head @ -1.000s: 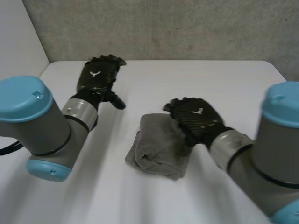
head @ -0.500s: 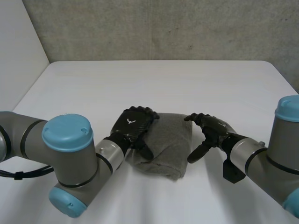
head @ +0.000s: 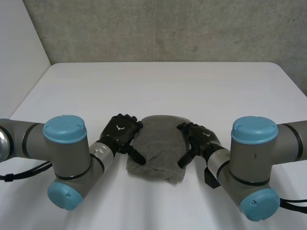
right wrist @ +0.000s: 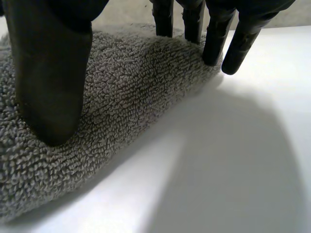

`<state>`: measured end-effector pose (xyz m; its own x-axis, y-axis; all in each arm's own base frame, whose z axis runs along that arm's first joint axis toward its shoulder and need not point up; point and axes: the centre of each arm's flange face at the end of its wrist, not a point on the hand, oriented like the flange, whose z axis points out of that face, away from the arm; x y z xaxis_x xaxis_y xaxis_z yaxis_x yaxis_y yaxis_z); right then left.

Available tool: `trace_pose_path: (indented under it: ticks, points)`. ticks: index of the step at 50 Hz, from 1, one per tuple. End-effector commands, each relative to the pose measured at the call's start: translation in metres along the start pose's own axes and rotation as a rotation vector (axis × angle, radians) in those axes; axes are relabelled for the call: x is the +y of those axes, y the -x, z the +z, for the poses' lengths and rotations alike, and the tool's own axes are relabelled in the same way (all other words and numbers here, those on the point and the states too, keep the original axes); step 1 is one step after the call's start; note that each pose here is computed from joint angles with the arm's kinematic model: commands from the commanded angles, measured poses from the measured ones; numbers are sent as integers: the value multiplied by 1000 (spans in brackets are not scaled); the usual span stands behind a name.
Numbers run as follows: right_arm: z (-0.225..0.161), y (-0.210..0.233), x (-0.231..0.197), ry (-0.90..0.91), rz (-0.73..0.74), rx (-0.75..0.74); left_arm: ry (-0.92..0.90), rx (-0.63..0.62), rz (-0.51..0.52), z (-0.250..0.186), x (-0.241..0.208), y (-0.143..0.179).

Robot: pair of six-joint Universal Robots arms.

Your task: Fold the towel.

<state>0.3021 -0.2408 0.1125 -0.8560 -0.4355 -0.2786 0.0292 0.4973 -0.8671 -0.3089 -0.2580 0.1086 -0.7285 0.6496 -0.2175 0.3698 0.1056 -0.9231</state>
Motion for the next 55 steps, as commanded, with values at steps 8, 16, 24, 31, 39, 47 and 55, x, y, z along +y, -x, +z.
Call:
trace_pose_path:
  ticks: [8,16,24,31,39,47,55]
  points:
    - [-24,0,-43,-78,-104,76,-103,-9,-47,-11,-39,10]
    - [-54,-5,-123,-277,-224,134,-208,-59,-176,-36,-99,38]
    - [-80,-2,-171,-352,-330,223,-256,-95,-340,-59,-145,58]
    - [-81,-3,-175,-355,-336,238,-270,-208,-386,-77,-164,80]
    - [-79,-11,-177,-352,-341,249,-249,-219,-389,-75,-159,80]
    - [-76,-8,-174,-342,-343,220,-249,-219,-389,-75,-159,80]
    - [-78,-9,-177,-352,-341,224,-244,-217,-390,-75,-158,79]
